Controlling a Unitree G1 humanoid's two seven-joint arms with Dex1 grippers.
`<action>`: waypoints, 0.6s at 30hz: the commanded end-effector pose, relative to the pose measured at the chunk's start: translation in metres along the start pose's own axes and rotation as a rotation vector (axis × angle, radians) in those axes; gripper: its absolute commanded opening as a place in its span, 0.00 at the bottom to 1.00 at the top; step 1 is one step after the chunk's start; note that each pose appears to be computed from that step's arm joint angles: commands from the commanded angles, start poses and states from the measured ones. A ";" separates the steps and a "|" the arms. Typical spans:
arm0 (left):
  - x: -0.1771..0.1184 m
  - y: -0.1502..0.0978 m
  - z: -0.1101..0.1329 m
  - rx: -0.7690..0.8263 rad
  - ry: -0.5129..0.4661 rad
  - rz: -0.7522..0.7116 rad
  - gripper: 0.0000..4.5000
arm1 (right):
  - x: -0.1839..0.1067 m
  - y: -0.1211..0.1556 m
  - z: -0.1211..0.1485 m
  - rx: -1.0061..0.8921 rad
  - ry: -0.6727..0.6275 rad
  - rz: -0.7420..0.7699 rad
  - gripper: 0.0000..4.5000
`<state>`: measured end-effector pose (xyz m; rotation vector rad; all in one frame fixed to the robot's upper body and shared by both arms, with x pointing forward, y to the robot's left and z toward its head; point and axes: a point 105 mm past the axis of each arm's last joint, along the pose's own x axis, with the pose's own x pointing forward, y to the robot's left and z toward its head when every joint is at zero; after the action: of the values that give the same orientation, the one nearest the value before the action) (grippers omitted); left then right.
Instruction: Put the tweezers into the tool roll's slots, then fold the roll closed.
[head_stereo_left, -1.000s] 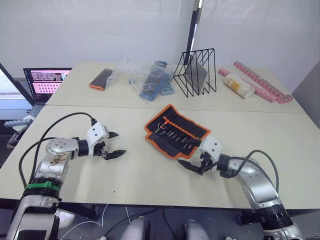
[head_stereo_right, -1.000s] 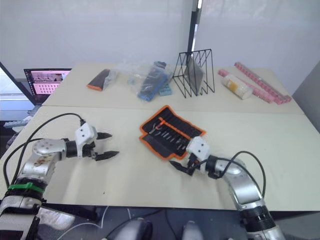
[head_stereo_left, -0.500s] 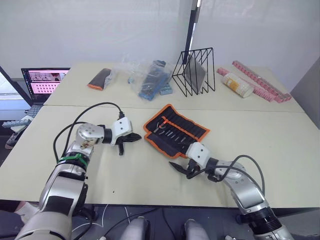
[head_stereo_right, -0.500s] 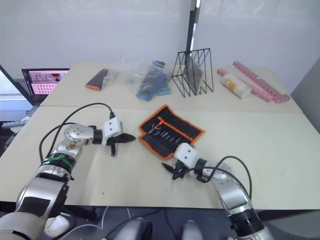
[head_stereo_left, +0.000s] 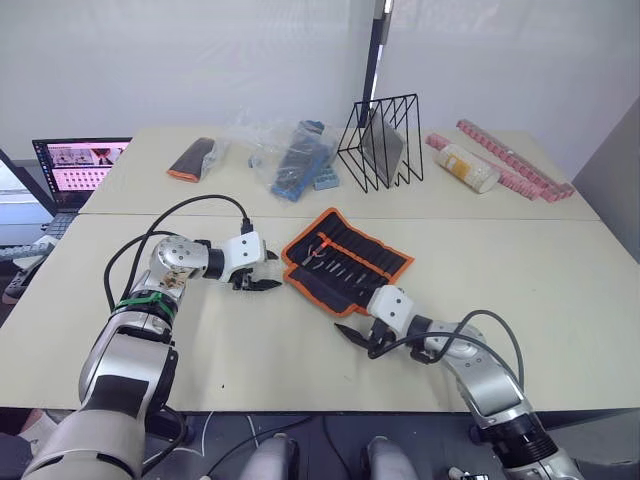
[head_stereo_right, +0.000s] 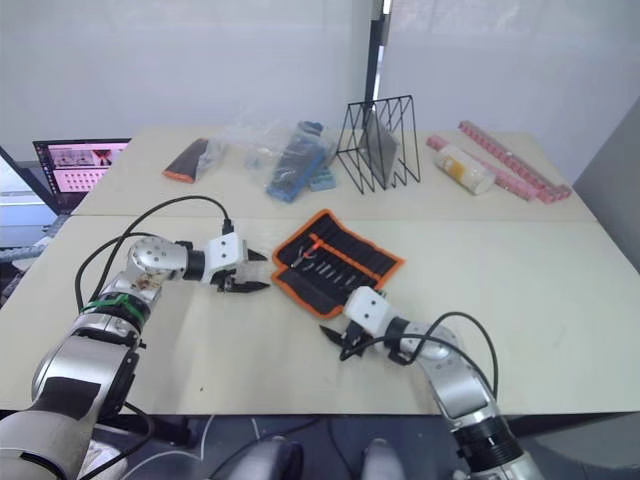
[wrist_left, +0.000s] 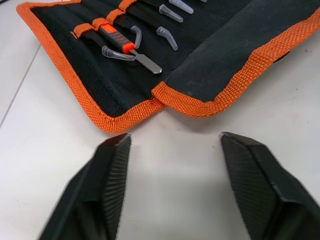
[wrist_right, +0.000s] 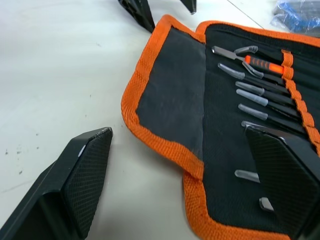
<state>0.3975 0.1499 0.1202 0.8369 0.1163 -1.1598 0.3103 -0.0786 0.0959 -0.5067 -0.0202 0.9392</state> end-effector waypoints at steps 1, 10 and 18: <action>0.008 0.000 0.007 0.067 0.004 -0.015 0.69 | 0.004 -0.002 0.012 -0.035 -0.043 -0.010 1.00; 0.020 0.005 0.019 0.121 -0.018 0.013 0.56 | 0.005 0.000 0.012 -0.029 -0.047 -0.011 1.00; 0.026 0.001 0.025 0.134 -0.038 -0.015 0.00 | 0.006 -0.001 0.016 -0.054 -0.075 -0.027 0.43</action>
<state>0.3986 0.1162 0.1136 0.9110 0.0494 -1.2107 0.3109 -0.0698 0.0992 -0.5046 -0.0606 0.9360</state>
